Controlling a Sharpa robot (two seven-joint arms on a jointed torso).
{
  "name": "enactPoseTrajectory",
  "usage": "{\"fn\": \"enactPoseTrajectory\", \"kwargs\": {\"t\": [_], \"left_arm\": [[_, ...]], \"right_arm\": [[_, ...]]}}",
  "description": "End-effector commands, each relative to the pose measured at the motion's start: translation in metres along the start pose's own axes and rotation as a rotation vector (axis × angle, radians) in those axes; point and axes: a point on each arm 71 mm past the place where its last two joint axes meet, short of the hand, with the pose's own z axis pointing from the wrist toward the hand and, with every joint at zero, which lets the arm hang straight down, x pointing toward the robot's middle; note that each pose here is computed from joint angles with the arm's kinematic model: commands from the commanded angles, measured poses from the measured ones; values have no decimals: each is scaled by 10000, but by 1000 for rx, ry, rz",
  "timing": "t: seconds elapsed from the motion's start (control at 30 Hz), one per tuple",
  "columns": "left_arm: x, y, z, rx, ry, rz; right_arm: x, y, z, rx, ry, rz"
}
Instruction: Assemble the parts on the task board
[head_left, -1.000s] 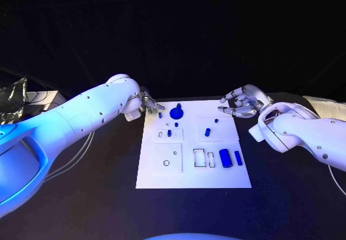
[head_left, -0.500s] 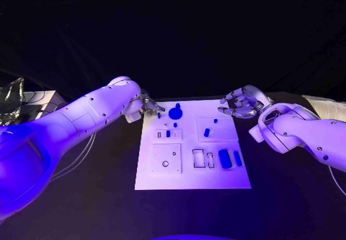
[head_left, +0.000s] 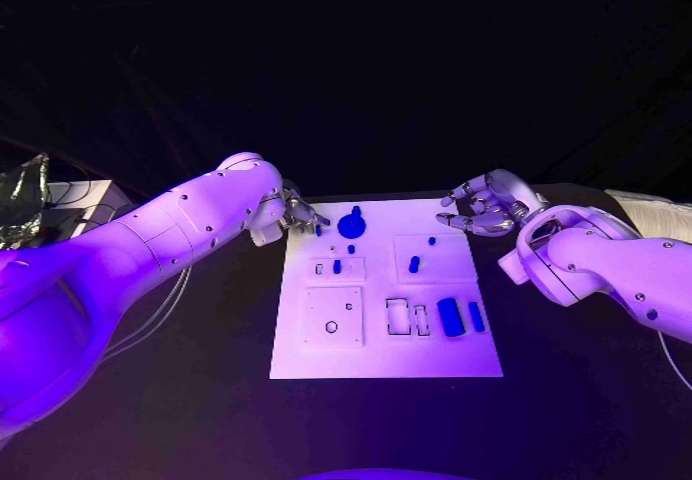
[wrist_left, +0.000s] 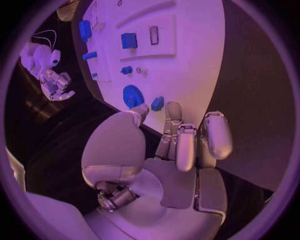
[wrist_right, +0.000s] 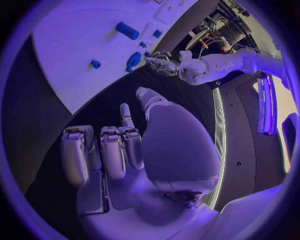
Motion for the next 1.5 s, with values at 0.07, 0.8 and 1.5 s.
{"fn": "enactPoseTrajectory", "kwargs": {"t": [0.07, 0.8, 1.5], "left_arm": [[33, -9, -1, 4, 39, 17], [45, -80, -42, 44, 12, -66], [105, -12, -328, 98, 25, -41]], "right_arm": [[0, 14, 4, -14, 0, -9], [9, -9, 29, 1, 13, -14], [-5, -39, 45, 5, 13, -25]]}}
